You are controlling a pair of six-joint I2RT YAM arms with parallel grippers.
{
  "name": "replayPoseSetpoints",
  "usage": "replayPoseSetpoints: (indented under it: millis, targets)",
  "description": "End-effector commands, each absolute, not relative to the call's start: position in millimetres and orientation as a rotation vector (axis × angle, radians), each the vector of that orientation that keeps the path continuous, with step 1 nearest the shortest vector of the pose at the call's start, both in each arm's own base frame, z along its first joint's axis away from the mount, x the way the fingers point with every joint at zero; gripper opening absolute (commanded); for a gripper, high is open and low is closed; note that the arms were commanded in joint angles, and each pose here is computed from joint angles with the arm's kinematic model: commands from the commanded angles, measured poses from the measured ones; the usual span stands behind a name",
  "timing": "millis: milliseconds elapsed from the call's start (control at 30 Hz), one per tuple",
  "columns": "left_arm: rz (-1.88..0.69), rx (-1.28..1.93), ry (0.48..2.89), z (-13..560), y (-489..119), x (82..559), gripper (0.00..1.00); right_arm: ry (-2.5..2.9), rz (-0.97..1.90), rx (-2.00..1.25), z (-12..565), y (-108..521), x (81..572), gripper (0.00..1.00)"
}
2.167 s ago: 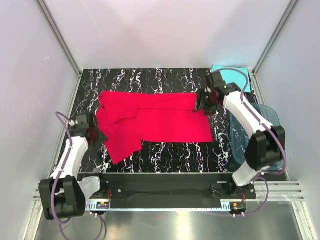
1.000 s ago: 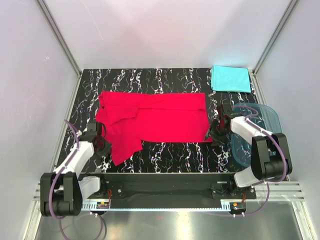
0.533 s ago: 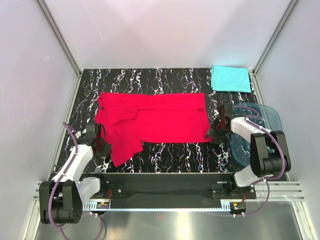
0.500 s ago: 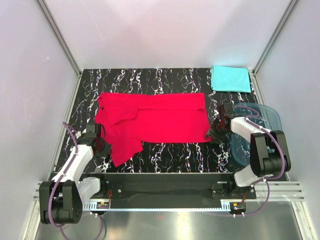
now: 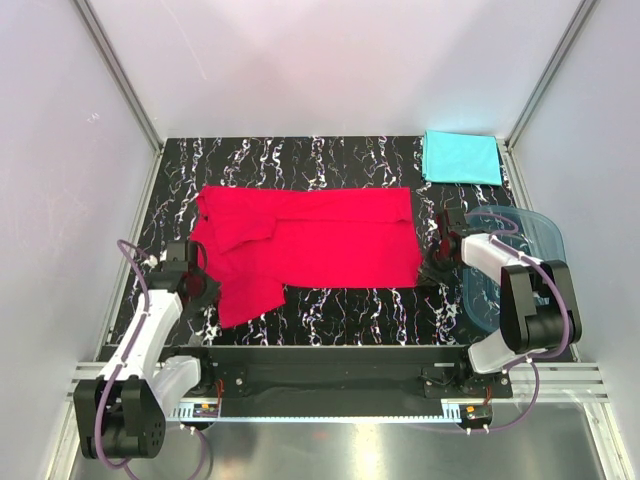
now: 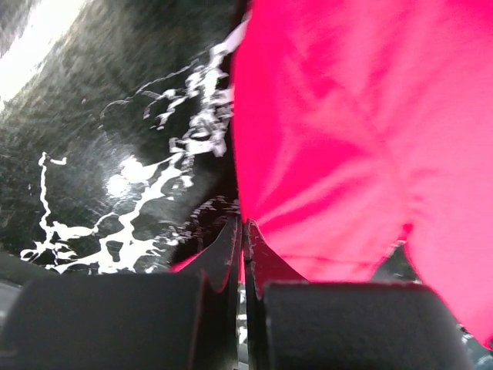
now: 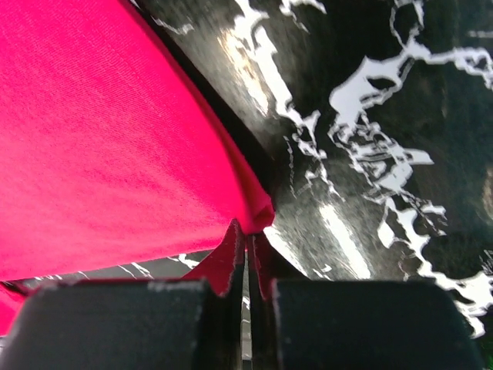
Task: Fold and stack the t-shirts
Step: Fold the tshirt
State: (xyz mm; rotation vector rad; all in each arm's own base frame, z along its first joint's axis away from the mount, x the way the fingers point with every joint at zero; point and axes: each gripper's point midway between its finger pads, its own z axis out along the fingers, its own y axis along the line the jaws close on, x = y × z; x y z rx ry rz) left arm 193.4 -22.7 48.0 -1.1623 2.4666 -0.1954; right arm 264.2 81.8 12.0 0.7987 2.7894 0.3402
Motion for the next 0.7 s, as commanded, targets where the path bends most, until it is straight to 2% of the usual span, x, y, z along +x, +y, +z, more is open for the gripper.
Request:
replayPoseSetpoints:
  millis: [0,333,667]
  targets:
    - [-0.253,-1.074,2.411,81,-25,220,0.00,2.790,0.323,0.743,31,78,264,0.00]
    - [-0.300,-0.942,2.314,138,-29,292,0.00,2.762,0.370,0.687,60,87,320,0.00]
    - [-0.318,-0.886,2.316,155,-33,370,0.00,2.812,0.356,0.654,54,87,364,0.00]
